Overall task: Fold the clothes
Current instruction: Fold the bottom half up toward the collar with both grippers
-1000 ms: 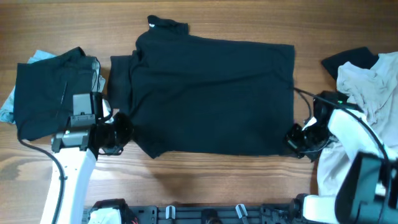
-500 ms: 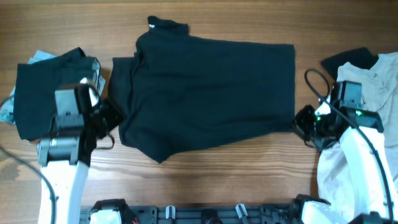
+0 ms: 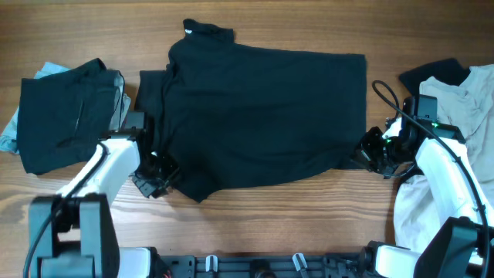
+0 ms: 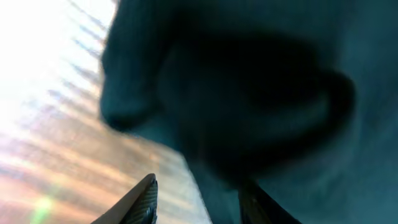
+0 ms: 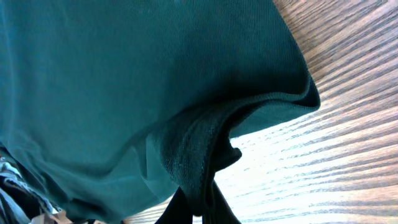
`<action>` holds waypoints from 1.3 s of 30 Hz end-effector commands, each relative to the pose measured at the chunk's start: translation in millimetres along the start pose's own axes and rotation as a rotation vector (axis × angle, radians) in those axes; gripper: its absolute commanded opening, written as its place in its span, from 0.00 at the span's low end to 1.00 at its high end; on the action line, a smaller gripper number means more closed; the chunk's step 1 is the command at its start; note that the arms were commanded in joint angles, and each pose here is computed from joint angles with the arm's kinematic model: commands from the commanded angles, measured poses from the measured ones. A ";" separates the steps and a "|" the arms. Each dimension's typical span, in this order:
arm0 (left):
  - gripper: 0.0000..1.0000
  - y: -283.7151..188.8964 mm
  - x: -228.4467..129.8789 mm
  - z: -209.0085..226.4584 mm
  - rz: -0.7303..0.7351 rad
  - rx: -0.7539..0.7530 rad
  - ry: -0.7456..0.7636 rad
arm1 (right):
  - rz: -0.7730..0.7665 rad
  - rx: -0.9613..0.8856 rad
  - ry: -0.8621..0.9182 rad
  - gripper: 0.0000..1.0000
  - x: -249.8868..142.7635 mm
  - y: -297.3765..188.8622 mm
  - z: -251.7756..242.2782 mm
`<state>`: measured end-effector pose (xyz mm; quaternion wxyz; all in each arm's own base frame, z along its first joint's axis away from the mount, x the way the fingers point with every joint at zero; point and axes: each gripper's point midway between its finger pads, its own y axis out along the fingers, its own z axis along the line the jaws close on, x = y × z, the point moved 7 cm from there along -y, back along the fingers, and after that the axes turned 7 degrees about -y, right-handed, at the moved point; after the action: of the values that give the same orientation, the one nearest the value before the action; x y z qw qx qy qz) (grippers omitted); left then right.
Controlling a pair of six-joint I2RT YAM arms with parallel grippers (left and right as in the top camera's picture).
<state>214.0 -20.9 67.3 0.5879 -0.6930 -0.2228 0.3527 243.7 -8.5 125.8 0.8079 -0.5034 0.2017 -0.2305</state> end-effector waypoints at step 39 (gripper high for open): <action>0.04 -125.2 -4.8 -44.9 -0.215 -0.289 0.208 | 0.008 -0.042 -0.137 0.04 1.2 -15.8 2.9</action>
<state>230.9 -26.1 161.9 0.5528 -0.7478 -0.2564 0.2635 228.4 -6.8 126.5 0.8115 -0.5242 0.1914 -0.1734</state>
